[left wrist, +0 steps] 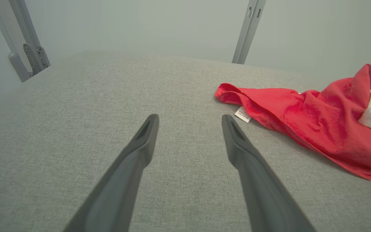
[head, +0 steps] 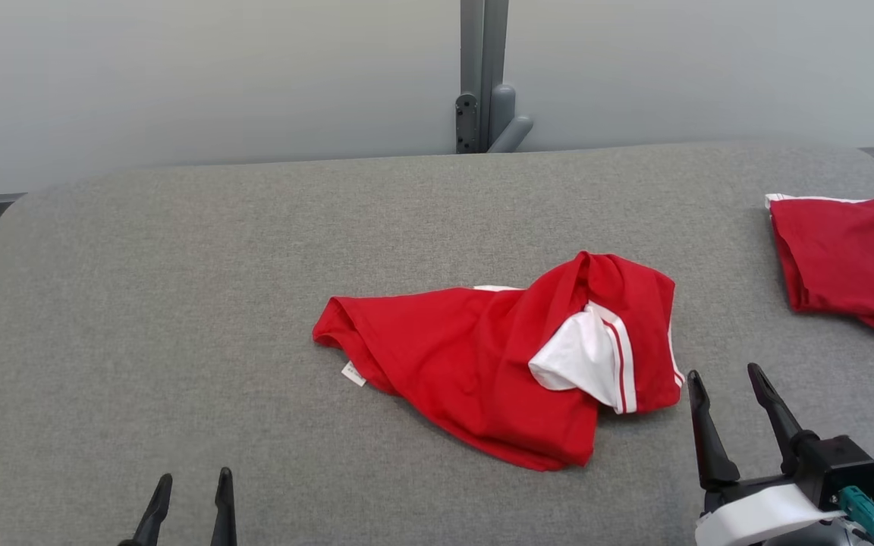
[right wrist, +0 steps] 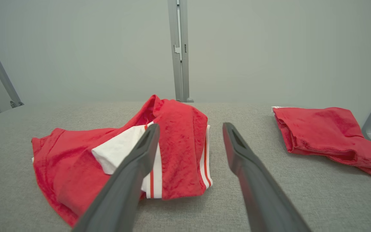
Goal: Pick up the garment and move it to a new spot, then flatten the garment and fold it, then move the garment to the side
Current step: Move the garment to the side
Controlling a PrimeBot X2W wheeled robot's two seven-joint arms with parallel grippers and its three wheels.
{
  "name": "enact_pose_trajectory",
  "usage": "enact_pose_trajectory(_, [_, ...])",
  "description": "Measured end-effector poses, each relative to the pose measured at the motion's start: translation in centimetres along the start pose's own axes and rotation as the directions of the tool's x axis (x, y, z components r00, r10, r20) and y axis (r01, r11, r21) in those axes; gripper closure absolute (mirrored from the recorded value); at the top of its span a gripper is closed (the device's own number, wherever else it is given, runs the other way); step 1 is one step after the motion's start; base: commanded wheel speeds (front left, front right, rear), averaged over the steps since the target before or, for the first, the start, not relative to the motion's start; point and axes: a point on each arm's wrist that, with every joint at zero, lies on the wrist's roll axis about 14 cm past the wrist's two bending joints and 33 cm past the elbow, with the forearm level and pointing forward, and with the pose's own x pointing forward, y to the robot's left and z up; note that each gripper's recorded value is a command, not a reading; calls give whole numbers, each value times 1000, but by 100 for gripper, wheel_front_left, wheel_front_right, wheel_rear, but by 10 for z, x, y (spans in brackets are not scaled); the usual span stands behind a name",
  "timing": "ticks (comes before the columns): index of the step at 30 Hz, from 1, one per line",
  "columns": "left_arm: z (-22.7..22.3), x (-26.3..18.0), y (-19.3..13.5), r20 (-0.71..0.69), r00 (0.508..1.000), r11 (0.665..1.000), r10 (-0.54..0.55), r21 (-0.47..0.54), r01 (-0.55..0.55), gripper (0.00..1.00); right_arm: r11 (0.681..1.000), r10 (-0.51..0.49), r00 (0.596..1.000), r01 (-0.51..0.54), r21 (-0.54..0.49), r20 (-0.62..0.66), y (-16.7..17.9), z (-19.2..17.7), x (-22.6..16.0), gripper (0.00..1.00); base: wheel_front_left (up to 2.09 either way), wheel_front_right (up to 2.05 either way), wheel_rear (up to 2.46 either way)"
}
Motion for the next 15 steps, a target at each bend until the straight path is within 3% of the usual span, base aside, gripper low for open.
enact_pose_trajectory(15, [4, -15, 23, 43, 997, 997, 70, 4, -71, 0, 1000, 9, 999, -8, 12, -35, 4, -11, -6, 0, 0, 0, 0])
